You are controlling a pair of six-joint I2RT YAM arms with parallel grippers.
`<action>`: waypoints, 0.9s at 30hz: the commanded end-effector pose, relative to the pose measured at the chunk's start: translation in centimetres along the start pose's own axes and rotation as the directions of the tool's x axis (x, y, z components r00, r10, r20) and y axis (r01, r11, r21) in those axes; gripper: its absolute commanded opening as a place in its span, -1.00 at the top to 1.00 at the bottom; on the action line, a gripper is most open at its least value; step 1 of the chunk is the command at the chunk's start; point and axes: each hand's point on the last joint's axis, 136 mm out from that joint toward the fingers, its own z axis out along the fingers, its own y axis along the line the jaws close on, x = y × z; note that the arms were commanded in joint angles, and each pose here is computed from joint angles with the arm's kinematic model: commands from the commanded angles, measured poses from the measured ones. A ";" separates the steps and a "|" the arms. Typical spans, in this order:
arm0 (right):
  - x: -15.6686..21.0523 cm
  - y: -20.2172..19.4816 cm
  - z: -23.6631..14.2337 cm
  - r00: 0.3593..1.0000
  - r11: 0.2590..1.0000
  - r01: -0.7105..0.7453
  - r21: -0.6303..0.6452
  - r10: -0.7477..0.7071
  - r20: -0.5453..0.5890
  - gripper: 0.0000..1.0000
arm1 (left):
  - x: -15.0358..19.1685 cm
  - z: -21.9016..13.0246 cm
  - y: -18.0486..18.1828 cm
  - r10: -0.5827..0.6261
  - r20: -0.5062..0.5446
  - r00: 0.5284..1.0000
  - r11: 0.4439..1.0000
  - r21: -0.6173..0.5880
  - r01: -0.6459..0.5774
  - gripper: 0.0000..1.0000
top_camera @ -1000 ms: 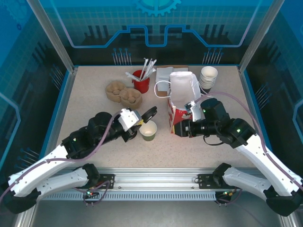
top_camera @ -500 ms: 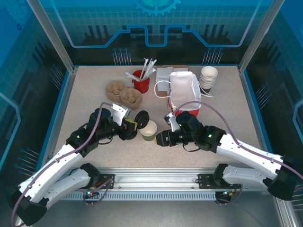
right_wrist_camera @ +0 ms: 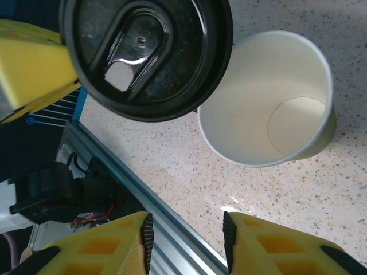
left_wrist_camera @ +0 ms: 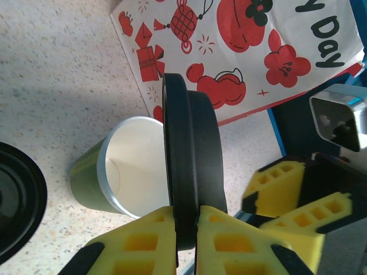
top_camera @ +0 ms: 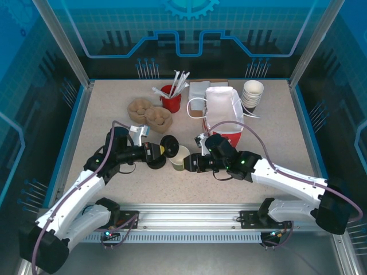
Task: Pack the takeout coffee
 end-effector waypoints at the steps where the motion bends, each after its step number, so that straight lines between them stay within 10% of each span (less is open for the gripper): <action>1: -0.6 -0.3 0.6 0.999 1.000 -0.023 0.010 0.023 0.036 0.18 | 0.1 0.3 -0.6 -0.063 -0.023 0.998 0.995 0.076 0.065 0.73; 27: -1.6 -3.6 1.9 0.995 0.988 -0.089 0.123 0.082 0.061 -0.11 | 2.3 3.3 2.2 -0.227 -0.135 0.965 0.964 0.113 0.242 0.68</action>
